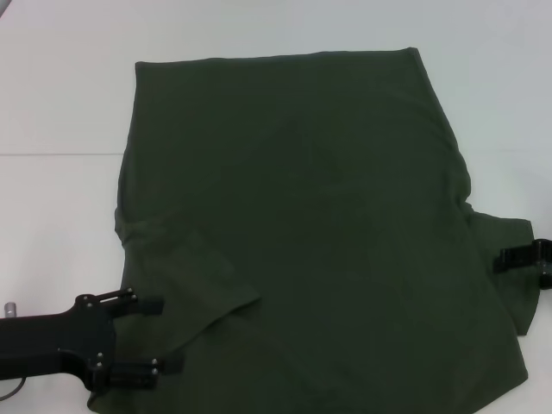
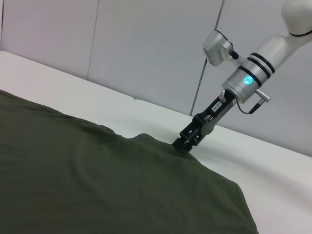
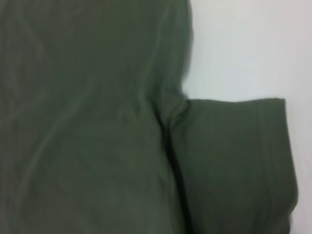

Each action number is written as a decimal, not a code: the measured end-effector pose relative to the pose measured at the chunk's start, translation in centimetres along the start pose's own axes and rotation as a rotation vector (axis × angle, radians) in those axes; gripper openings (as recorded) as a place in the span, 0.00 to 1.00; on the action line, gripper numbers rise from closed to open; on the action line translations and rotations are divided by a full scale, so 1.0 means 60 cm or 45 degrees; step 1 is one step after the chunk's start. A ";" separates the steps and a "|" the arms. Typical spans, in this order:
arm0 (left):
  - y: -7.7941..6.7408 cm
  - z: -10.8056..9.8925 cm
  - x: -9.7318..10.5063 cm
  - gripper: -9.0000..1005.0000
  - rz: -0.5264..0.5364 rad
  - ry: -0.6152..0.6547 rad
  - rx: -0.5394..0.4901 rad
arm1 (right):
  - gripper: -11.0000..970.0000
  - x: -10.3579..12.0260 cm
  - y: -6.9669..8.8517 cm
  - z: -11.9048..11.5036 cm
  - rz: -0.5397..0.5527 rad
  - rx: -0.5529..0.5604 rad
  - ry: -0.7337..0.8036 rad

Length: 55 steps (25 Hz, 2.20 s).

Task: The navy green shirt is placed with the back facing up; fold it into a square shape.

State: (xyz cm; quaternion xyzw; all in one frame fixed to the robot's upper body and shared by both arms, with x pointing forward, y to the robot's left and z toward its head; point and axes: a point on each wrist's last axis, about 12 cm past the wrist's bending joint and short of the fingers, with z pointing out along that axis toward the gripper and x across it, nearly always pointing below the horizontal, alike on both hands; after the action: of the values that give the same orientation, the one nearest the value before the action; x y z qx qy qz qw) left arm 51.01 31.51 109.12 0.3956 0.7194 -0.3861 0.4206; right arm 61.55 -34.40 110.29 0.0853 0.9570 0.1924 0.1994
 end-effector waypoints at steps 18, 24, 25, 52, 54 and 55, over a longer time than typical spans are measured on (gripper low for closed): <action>0.000 -0.001 0.000 0.94 -0.007 -0.002 -0.003 | 0.89 0.002 -0.001 -0.001 0.002 -0.017 -0.004; 0.001 -0.001 -0.001 0.94 -0.008 -0.004 -0.005 | 0.82 0.002 -0.004 0.000 -0.004 0.001 0.001; 0.001 -0.001 -0.001 0.94 -0.008 -0.005 -0.005 | 0.79 0.003 -0.003 0.000 -0.009 0.003 0.003; 0.003 -0.001 -0.002 0.94 -0.007 -0.013 -0.021 | 0.06 0.001 0.001 -0.004 -0.064 0.024 0.043; 0.003 -0.001 -0.002 0.94 -0.007 -0.013 -0.022 | 0.07 0.000 0.000 -0.005 -0.063 0.024 0.046; 0.003 -0.001 -0.002 0.94 -0.006 -0.013 -0.022 | 0.07 0.000 0.000 -0.006 -0.061 0.025 0.046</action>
State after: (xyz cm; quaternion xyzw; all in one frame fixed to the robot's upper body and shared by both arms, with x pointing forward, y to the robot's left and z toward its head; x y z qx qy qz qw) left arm 51.22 31.61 109.20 0.3882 0.7215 -0.3830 0.4266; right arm 61.41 -34.54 110.61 0.0608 0.9641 0.1798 0.1860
